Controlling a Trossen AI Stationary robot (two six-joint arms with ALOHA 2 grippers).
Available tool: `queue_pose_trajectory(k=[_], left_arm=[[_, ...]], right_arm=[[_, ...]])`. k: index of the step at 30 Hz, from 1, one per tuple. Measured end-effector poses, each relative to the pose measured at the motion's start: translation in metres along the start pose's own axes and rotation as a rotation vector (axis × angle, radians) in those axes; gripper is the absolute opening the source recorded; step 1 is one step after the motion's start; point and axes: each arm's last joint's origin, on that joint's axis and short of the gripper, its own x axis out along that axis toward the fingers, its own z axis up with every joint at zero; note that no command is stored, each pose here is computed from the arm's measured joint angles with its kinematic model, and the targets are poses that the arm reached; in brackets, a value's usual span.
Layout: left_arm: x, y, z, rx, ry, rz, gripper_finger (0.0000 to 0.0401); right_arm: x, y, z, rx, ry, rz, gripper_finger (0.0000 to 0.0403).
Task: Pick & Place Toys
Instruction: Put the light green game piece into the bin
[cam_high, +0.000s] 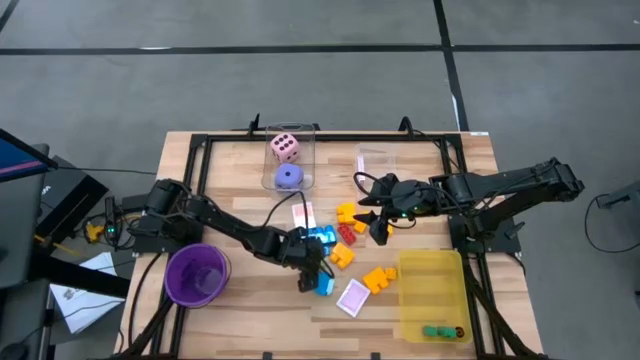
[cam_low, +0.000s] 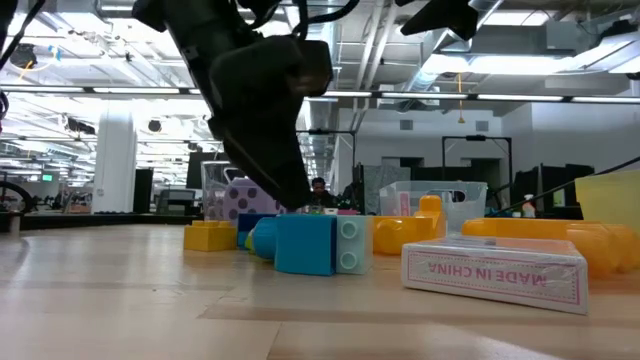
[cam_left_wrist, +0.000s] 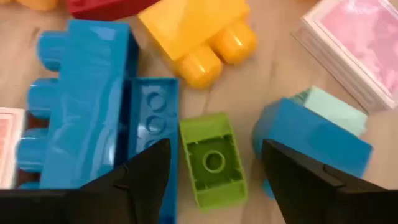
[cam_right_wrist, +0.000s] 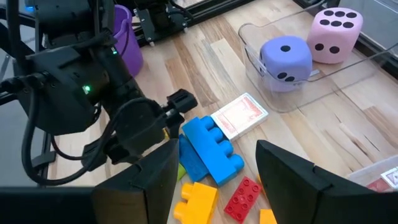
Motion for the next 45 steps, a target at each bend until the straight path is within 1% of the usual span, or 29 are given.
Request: queue_pose_trajectory(k=[4, 10, 22, 29, 33, 36, 39, 45], left_arm=[[0.000, 0.001, 0.000, -0.018, -0.014, 0.030, 0.0237], [0.001, 0.000, -0.003, -0.042, 0.004, 0.003, 0.0230], [0.001, -0.003, -0.007, -0.022, 0.021, -0.013, 0.0238], [0.008, -0.003, -0.011, 0.013, 0.054, -0.016, 0.0236], [0.008, 0.000, -0.010, 0.007, 0.047, 0.010, 0.0233], [0.011, 0.000, -0.012, 0.002, 0.056, -0.002, 0.0231], [0.014, 0.002, -0.019, -0.011, 0.086, -0.001, 0.0230], [0.015, 0.002, -0.022, -0.041, 0.082, -0.008, 0.0226]], right_arm=[[0.000, 0.000, 0.000, -0.003, 0.004, -0.002, 0.0207], [0.000, 0.000, -0.001, -0.017, 0.005, -0.002, 0.0207], [0.000, -0.001, -0.002, -0.044, 0.021, -0.010, 0.0207], [0.000, -0.001, -0.002, -0.045, 0.024, -0.012, 0.0207], [0.000, -0.001, -0.002, -0.045, 0.025, -0.012, 0.0207], [0.000, -0.001, -0.002, -0.045, 0.025, -0.012, 0.0207], [0.000, -0.001, -0.002, -0.044, 0.023, -0.012, 0.0207], [0.000, -0.001, -0.002, -0.043, 0.023, -0.012, 0.0207]])
